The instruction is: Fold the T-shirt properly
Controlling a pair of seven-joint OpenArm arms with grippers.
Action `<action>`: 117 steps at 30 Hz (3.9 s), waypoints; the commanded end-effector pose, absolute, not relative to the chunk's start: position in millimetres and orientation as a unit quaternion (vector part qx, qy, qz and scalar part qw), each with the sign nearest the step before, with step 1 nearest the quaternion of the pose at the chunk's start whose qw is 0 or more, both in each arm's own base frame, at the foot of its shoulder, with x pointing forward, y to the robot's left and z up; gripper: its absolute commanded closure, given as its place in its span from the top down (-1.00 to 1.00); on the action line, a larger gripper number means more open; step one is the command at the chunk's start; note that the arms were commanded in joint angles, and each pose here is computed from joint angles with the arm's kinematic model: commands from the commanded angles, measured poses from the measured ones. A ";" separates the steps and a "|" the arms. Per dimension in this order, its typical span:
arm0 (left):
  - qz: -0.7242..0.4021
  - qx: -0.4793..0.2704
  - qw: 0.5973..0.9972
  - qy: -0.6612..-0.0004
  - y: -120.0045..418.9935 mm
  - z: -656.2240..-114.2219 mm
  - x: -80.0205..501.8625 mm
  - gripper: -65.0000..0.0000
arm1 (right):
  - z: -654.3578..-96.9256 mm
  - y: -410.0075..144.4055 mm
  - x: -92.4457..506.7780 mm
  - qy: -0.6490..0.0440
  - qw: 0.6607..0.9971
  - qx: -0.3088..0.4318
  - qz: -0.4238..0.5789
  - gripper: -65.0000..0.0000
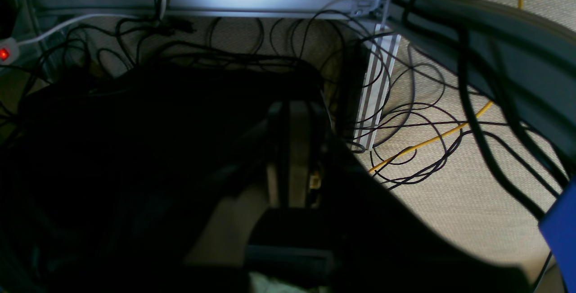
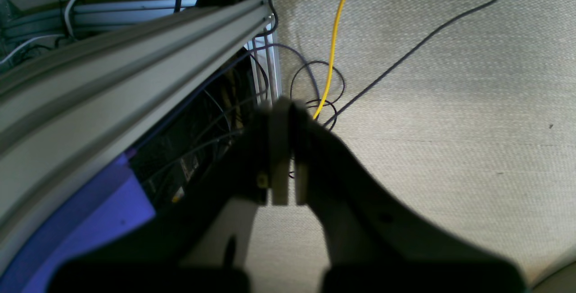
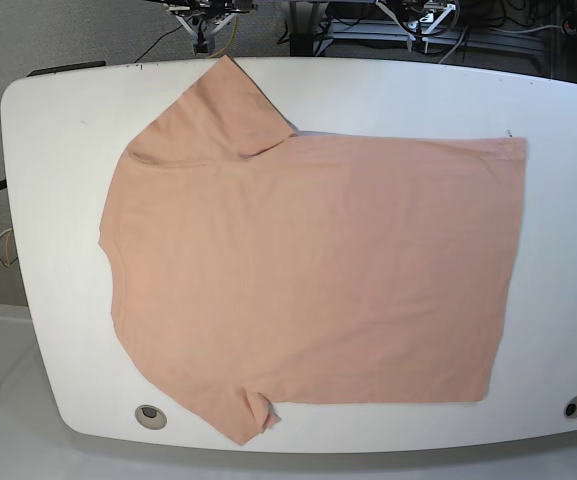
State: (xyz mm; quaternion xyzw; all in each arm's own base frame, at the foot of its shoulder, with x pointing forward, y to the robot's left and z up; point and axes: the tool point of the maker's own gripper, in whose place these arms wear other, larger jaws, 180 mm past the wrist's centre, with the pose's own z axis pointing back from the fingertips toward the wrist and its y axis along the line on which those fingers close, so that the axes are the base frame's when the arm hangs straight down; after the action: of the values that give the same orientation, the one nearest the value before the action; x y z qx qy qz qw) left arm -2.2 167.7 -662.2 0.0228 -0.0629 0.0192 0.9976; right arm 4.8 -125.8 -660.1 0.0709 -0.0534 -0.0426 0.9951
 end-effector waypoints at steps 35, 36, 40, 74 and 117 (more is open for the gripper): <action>0.021 0.023 0.998 -0.051 173.1 -659.0 -38.2 -0.98 | -658.6 -131.8 -12.3 -0.049 0.996 0.068 -0.036 -1.00; 0.021 0.024 0.998 -0.052 173.6 -658.8 -38.8 -0.98 | -658.5 -132.1 -13.7 -0.049 0.996 0.068 -0.036 -1.00; 0.018 0.025 0.998 -0.058 175.7 -657.4 -40.9 -0.99 | -658.0 -133.3 -20.4 -0.046 0.996 0.067 -0.035 -1.00; 0.010 0.037 0.995 -0.094 193.7 -645.0 -54.4 -0.99 | -652.5 -137.3 -53.8 -0.046 0.996 0.066 -0.033 -1.00; -0.060 0.081 0.976 -0.195 277.3 -574.0 -45.4 -0.99 | -599.9 -176.3 -116.1 -0.091 0.995 0.041 -0.024 -1.00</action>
State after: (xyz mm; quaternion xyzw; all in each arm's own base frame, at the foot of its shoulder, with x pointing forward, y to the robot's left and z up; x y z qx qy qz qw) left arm -44.5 280.7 -581.3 0.0874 -0.1855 -0.0499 0.9775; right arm -132.9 -179.6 -603.6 0.0358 -0.0633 -0.0312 0.9969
